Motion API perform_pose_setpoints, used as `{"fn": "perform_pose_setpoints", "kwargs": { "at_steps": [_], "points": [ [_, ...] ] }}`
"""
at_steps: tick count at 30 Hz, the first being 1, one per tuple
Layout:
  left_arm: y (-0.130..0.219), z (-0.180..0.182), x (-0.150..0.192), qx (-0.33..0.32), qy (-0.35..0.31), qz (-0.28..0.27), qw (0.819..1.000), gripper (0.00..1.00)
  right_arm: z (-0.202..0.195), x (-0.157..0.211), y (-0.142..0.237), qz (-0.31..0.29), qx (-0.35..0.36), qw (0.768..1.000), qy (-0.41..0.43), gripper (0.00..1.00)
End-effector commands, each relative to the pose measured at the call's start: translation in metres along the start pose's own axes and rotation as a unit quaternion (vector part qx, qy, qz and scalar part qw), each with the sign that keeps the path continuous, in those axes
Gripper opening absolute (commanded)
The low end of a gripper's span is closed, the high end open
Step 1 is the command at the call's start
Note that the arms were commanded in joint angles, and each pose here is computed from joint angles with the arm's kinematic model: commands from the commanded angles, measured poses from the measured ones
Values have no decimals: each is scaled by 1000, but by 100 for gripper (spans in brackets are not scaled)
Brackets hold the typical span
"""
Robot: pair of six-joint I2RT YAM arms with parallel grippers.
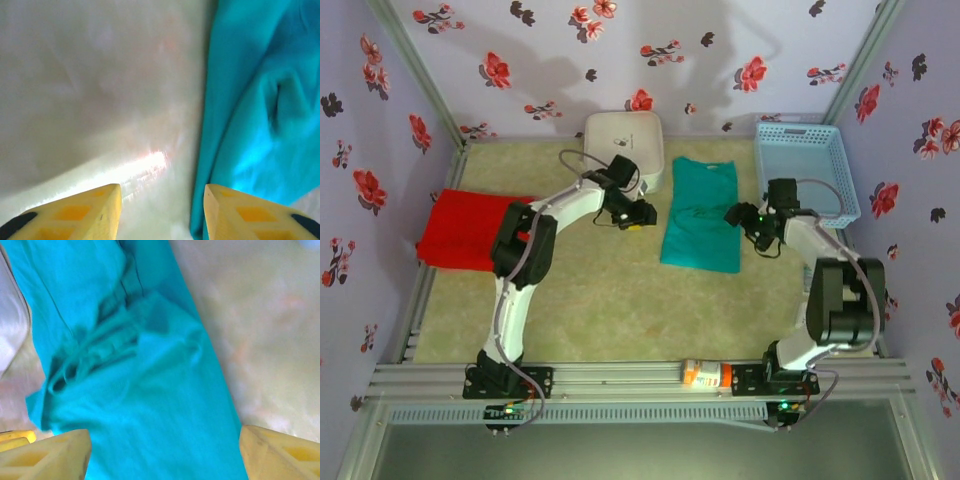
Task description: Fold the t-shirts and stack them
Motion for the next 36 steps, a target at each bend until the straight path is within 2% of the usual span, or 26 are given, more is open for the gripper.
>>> {"fn": "perform_pose_setpoints", "kwargs": {
  "at_steps": [1, 10, 19, 28, 36],
  "points": [
    [9, -39, 14, 45, -20, -14, 999, 50, -30, 28, 11, 19, 36, 999, -6, 76],
    [-32, -56, 60, 62, 3, 30, 998, 50, -62, 64, -2, 44, 45, 998, -11, 63],
    [-49, -54, 63, 62, 25, 35, 997, 48, -61, 70, -19, 51, 46, 998, -9, 49],
    [-46, -50, 67, 55, 28, 38, 997, 45, -56, 61, -26, 36, 51, 998, -5, 33],
    [-29, -45, 71, 47, 35, 33, 998, 48, -46, 56, -23, 25, 35, 999, -6, 20]
  ]
}}
Point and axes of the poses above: each hand's point on the last joint's axis, 136 mm out from that joint toward the fingers, its own y axis back along the fingers, its own z axis along the line the jaws close on, x = y × z, the point moved 1 cm from there along y, back along the fingers, and after that the axes turned 10 degrees about -y, right-handed, at the moved point
